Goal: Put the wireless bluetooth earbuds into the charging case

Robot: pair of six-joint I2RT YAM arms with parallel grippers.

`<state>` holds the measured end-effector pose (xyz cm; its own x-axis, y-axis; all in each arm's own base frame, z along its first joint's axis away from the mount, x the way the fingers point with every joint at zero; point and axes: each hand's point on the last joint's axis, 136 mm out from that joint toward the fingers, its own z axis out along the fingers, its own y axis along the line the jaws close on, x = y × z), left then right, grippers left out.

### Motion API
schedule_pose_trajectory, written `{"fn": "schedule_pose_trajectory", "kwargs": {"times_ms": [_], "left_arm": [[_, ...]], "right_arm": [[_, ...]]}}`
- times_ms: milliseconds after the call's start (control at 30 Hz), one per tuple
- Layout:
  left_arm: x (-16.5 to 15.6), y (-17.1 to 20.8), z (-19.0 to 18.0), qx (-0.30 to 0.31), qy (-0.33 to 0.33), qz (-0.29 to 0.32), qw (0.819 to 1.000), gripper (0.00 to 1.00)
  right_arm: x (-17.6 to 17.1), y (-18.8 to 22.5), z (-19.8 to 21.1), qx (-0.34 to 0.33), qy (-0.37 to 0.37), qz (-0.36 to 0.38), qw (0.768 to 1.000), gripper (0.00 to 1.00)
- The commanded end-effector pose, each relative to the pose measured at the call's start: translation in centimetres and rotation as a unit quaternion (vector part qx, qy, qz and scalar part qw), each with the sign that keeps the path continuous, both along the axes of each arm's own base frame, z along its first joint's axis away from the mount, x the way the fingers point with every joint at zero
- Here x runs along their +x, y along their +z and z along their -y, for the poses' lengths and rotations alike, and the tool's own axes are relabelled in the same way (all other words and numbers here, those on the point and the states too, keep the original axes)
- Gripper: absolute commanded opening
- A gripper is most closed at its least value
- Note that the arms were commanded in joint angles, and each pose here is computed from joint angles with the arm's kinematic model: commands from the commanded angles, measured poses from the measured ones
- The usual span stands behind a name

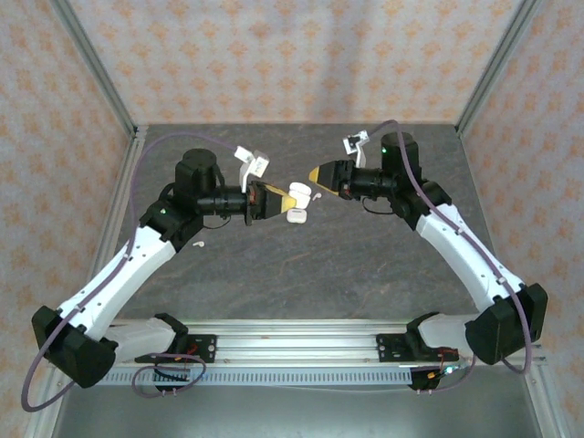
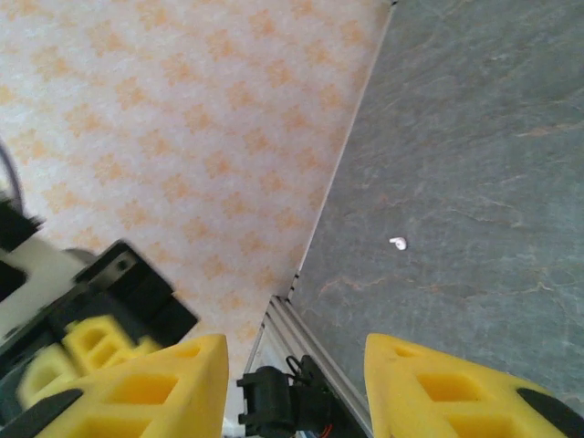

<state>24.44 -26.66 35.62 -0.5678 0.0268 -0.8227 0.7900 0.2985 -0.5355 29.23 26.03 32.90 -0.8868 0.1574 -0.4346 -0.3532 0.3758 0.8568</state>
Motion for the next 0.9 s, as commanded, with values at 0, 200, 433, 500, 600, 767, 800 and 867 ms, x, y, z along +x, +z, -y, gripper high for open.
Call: {"fn": "schedule_pose_trajectory", "kwargs": {"times_ms": [0, 200, 433, 500, 600, 767, 800, 867], "left_arm": [[-0.9, 2.3, -0.1, -0.016, -0.013, 0.048, 0.999, 0.0], [-1.0, 2.0, -1.4, 0.01, 0.013, 0.065, 0.998, 0.0], [-2.3, 2.2, -4.6, 0.065, 0.076, 0.104, 0.99, 0.0], [-2.7, 2.4, -5.6, 0.076, 0.099, 0.116, 0.985, 0.0], [-3.1, 2.7, -6.8, 0.087, 0.129, 0.128, 0.979, 0.0], [-3.7, 2.9, -8.6, 0.106, 0.169, 0.142, 0.97, 0.0], [-3.7, 2.9, -8.9, 0.109, 0.174, 0.144, 0.968, 0.0], [-4.0, 3.0, -9.4, 0.115, 0.185, 0.147, 0.965, 0.0]], "right_arm": [[0.6, 0.3, 0.1, 0.008, -0.02, 0.0, 1.0, 0.45], [1.6, -0.4, 1.6, 0.007, -0.068, -0.017, 0.997, 0.46], [3.5, -7.4, 1.8, -0.121, -0.127, -0.072, 0.982, 0.41], [3.6, -9.5, -0.2, -0.171, -0.111, -0.071, 0.976, 0.4], [3.7, -12.2, -4.5, -0.206, -0.078, -0.078, 0.972, 0.37], [3.4, -17.0, -12.8, -0.255, -0.032, -0.08, 0.963, 0.32], [3.3, -17.8, -14.2, -0.265, -0.024, -0.078, 0.961, 0.32], [2.6, -19.5, -17.6, -0.29, -0.002, -0.074, 0.954, 0.32]]}}
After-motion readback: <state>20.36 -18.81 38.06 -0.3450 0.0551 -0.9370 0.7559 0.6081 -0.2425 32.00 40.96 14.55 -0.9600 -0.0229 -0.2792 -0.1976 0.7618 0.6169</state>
